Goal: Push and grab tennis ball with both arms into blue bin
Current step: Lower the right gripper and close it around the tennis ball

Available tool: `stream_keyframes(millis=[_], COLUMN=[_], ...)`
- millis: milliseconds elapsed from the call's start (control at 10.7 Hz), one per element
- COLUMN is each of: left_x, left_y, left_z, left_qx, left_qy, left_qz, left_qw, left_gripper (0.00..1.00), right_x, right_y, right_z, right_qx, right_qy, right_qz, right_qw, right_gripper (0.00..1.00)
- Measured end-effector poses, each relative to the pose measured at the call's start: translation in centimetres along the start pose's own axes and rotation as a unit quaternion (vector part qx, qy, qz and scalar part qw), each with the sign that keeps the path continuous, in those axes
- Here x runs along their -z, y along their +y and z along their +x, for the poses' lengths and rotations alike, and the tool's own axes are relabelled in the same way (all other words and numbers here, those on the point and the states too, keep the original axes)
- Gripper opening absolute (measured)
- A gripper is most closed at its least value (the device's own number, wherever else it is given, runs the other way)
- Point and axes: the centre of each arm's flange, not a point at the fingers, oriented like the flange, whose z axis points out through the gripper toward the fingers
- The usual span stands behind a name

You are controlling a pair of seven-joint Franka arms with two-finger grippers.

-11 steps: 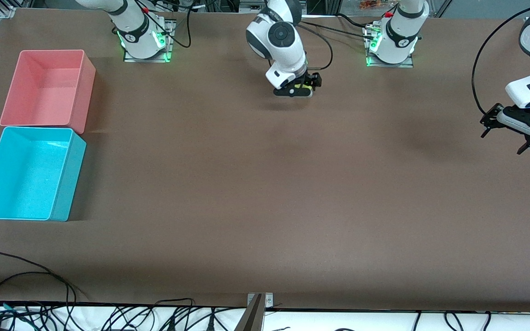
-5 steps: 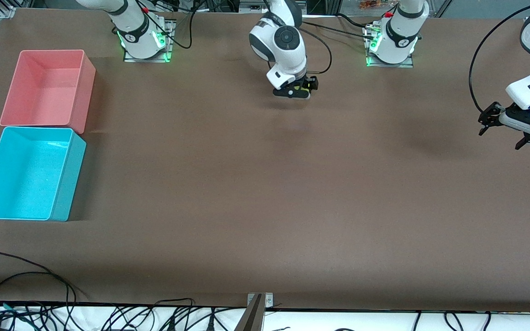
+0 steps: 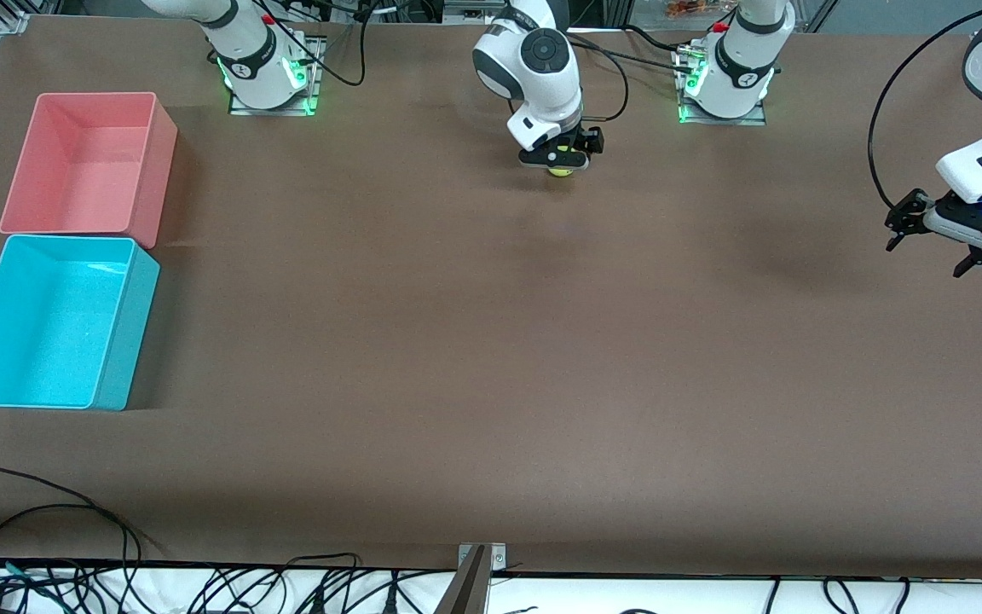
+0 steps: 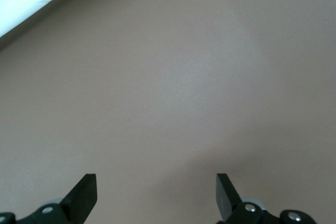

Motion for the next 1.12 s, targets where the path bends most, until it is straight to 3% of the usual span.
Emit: stream_keyframes(millis=[466, 652, 1117], left_x=[0.0, 0.0, 0.0], left_y=[0.2, 0.2, 0.4], left_z=[0.2, 0.2, 0.3], left_qx=[-0.001, -0.001, -0.002], left_qy=[0.000, 0.000, -0.001], left_qz=[0.000, -0.001, -0.002], left_qw=[1.000, 1.000, 1.000], left_gripper=[1.00, 1.00, 1.00], right_x=[-2.2, -2.6, -3.1], right_y=[0.8, 0.8, 0.6], right_z=[0.5, 0.5, -0.6], right_qx=[-0.001, -0.002, 0.000], right_qy=[0.004, 0.006, 0.010], right_qz=[-0.019, -0.020, -0.021], right_qw=[1.000, 1.000, 1.000], right_gripper=[1.00, 0.95, 0.66])
